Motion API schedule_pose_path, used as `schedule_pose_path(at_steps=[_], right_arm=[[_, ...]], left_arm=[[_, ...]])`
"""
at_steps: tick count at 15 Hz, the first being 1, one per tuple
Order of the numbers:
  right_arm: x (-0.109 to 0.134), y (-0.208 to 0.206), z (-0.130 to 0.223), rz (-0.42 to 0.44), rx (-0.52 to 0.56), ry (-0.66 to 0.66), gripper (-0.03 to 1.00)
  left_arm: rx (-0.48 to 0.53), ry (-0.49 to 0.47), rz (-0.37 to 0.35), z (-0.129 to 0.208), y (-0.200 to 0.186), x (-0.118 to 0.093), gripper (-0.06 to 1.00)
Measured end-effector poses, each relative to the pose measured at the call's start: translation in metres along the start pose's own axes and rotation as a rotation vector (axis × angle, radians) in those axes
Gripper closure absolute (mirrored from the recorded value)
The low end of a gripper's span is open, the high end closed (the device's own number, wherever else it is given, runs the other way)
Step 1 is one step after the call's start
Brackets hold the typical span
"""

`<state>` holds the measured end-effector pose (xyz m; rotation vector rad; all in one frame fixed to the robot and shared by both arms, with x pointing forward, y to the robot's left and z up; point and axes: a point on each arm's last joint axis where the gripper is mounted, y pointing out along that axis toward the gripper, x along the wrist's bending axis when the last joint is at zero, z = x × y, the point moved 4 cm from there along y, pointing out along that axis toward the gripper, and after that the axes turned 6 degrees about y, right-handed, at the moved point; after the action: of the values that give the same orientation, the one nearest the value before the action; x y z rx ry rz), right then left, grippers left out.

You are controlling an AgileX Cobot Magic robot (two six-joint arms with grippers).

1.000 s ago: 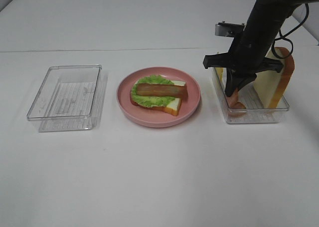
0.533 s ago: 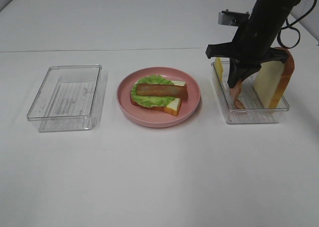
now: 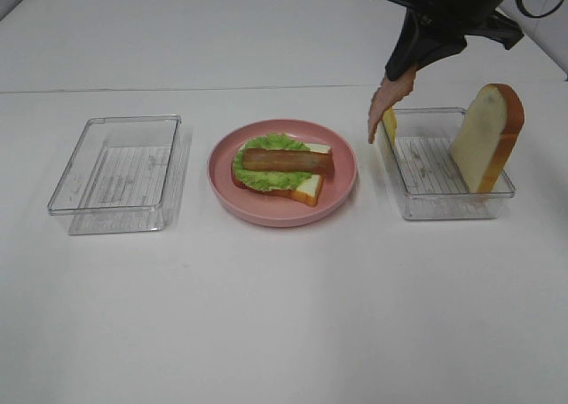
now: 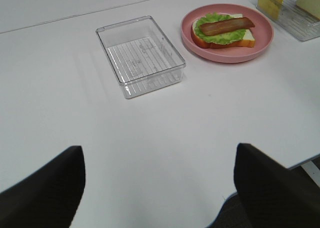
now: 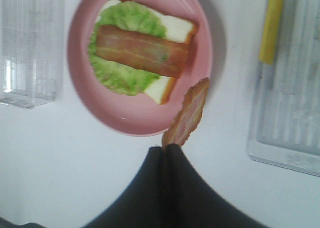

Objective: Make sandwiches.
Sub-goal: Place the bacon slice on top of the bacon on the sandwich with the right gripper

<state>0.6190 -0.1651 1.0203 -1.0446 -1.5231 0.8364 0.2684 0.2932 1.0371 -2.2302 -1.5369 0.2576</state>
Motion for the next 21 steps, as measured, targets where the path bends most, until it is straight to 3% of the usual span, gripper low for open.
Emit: schedule_pose_path(at_steps=[3, 6, 10, 17, 19, 21], right_arm=[[0.04, 0.009, 0.011, -0.102, 0.02, -0.077, 0.97], [0.075, 0.026, 0.008, -0.192, -0.058, -0.097, 0.97], [0.082, 0.063, -0.006, -0.298, -0.073, -0.004, 0.97], [0.094, 0.128, -0.024, -0.576, -0.09, 0.129, 0.97], [0.091, 0.138, -0.025, -0.582, -0.092, 0.14, 0.97], [0.082, 0.149, -0.025, -0.515, -0.099, 0.128, 0.97]], left_arm=[[0.0, 0.0, 0.0, 0.0, 0.0, 0.0, 0.17], [0.0, 0.0, 0.0, 0.0, 0.0, 0.0, 0.17], [0.0, 0.0, 0.0, 0.0, 0.0, 0.0, 0.17], [0.0, 0.0, 0.0, 0.0, 0.0, 0.0, 0.17], [0.0, 0.0, 0.0, 0.0, 0.0, 0.0, 0.17], [0.0, 0.0, 0.0, 0.0, 0.0, 0.0, 0.17]])
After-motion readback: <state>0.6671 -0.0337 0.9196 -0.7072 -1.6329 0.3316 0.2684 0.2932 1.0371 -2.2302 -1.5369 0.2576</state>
